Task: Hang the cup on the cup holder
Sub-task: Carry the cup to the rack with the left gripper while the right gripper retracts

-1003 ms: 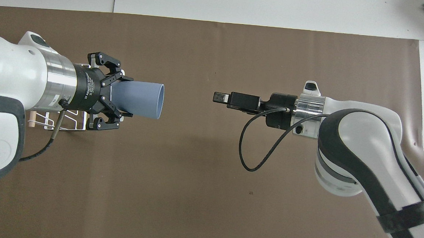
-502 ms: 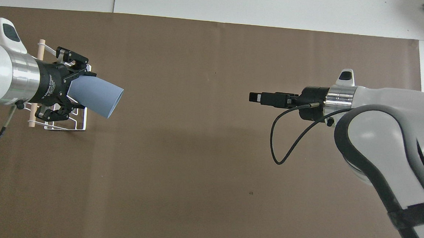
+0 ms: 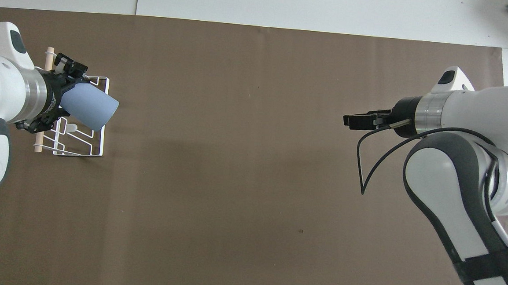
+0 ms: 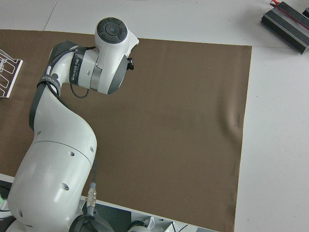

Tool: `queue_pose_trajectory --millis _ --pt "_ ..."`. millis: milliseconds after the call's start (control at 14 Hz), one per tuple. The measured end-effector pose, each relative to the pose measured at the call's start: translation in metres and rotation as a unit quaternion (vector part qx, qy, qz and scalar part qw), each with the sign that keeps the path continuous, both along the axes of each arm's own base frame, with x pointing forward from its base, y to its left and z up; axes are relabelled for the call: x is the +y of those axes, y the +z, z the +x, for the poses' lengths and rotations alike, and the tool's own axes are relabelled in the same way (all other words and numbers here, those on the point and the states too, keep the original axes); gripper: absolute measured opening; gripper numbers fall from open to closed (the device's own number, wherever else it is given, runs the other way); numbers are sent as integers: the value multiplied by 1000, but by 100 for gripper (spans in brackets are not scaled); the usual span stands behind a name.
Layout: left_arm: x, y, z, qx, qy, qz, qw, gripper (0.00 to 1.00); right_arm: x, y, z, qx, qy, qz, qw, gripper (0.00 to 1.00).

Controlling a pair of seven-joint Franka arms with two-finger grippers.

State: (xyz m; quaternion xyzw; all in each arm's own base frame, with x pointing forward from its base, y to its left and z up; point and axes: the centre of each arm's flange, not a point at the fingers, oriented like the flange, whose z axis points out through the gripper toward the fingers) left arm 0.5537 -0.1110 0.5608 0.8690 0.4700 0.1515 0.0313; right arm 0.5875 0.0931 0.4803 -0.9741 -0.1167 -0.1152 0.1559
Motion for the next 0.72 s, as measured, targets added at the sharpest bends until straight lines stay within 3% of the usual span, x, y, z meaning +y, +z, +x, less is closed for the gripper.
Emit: queue_pose_trajectory --millis 215,430,717 --pt "5 -14 10 -29 -36 91 995 77 -14 8 -1 42 -42 -58 996 100" --pt "3 -37 26 -51 -68 179 980 77 -47 36 -2 80 -94 -94 988 100" --pt "-1 -44 46 -96 -53 249 962 77 -95 78 -7 101 -123 -149 976 100"
